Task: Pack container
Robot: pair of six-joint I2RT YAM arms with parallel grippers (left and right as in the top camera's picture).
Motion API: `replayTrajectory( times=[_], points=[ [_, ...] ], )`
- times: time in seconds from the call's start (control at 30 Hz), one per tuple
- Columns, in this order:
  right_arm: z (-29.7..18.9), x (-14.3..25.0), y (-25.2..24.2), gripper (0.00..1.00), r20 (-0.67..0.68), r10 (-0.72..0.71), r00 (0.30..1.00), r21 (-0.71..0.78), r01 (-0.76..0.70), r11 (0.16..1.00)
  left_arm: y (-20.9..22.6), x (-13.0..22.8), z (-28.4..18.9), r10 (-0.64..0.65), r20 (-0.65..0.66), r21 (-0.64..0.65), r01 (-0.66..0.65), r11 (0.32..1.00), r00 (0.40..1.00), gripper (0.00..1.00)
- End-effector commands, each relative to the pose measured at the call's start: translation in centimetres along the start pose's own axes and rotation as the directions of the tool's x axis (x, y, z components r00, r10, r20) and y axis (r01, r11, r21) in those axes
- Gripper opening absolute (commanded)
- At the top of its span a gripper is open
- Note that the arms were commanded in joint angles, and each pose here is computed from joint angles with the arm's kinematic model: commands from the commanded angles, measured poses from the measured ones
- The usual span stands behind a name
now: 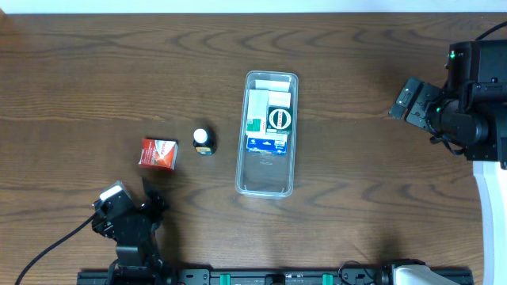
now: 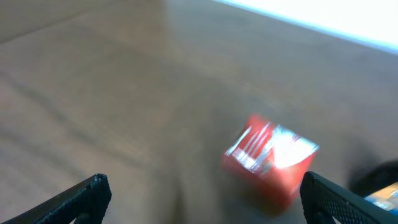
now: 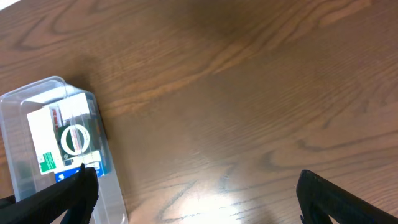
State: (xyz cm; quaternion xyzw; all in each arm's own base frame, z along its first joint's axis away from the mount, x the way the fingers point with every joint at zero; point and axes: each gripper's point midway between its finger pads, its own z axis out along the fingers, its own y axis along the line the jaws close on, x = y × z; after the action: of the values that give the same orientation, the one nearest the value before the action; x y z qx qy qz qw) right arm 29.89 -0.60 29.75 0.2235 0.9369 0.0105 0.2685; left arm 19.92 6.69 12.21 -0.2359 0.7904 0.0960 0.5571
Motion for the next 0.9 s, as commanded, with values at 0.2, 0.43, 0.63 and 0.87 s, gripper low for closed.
replayTrajectory(
  times=[0.2, 0.43, 0.63, 0.87],
  points=[
    [0.1, 0.0, -0.3, 0.99, -0.003, -0.011, 1.000, 0.010, 0.011, 1.000, -2.6, -2.5, -0.6, -0.029, -0.020, 0.115, 0.031, 0.993, 0.999, 0.98],
    [0.1, 0.0, -0.3, 0.99, -0.003, -0.011, 1.000, 0.010, 0.011, 1.000, -4.8, -6.5, 0.8, 0.057, -0.178, 0.065, -0.046, 0.997, 0.982, 0.98],
    [0.1, 0.0, -0.3, 0.99, -0.003, -0.011, 1.000, 0.010, 0.011, 1.000, -6.5, -7.1, 4.2, 0.168, -0.442, -0.004, -0.190, 0.982, 0.881, 0.98],
    [0.1, 0.0, -0.3, 0.99, -0.004, -0.011, 1.000, 0.010, 0.011, 1.000, -8.7, -2.9, 7.8, 0.327, -0.655, 0.141, -0.315, 0.939, 0.681, 0.98]
  ],
)
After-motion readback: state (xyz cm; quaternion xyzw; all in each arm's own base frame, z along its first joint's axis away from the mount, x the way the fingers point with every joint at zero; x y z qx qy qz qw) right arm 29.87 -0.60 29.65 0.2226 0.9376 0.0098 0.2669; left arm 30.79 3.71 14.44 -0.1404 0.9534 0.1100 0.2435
